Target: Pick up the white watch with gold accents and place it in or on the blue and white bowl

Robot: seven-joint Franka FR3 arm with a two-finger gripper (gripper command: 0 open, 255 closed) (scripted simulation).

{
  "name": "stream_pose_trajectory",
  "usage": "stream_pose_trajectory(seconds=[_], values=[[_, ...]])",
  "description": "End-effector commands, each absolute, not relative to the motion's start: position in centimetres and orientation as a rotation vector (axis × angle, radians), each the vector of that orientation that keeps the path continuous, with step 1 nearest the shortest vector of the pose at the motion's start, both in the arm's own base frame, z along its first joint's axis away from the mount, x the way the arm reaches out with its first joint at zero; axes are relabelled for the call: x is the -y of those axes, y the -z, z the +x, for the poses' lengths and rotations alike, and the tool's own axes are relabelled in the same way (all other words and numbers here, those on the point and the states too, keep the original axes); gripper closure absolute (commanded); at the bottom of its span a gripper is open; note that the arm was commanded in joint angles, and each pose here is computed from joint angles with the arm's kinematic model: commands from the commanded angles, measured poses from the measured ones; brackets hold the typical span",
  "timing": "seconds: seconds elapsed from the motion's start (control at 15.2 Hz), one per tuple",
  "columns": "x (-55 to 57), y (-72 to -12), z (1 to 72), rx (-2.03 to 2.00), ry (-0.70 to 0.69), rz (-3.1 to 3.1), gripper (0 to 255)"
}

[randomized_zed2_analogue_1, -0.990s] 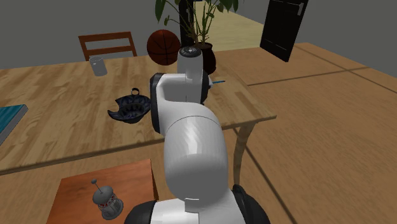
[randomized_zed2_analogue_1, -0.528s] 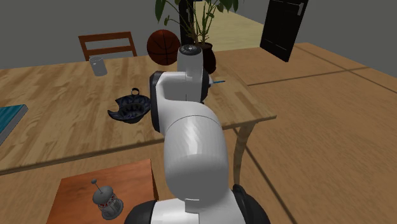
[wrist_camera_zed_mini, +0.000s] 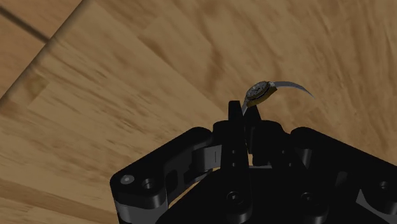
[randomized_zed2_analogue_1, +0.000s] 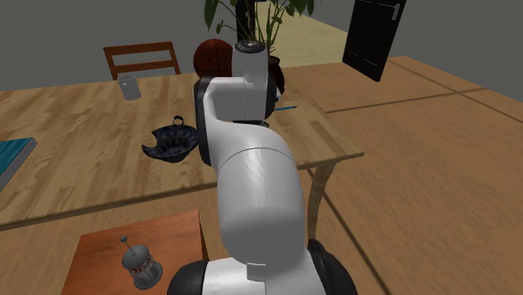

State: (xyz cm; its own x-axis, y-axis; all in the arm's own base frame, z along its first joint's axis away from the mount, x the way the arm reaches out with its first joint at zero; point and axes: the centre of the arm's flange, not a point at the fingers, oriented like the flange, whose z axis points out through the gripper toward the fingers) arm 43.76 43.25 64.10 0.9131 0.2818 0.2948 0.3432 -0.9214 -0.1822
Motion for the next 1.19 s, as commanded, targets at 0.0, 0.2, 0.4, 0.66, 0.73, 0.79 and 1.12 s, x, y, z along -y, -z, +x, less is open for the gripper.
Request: stream_pose_trajectory(seconds=[0.0, 0.2, 0.4, 0.66, 0.73, 0.79, 1.12], values=[[-43.2, -65.1, 43.7, 0.471, 0.388, -2.845, 255], [-43.2, -66.7, 43.7, 0.471, 0.388, -2.845, 255], [-43.2, -68.3, 43.7, 0.471, 0.388, -2.845, 255], [-43.2, -70.4, 43.7, 0.471, 0.388, -2.845, 255], [-43.2, -70.9, 43.7, 0.471, 0.388, -2.845, 255], [-43.2, -71.5, 43.7, 0.471, 0.388, -2.845, 255], [-43.2, -74.1, 43.7, 0.471, 0.388, -2.845, 255]])
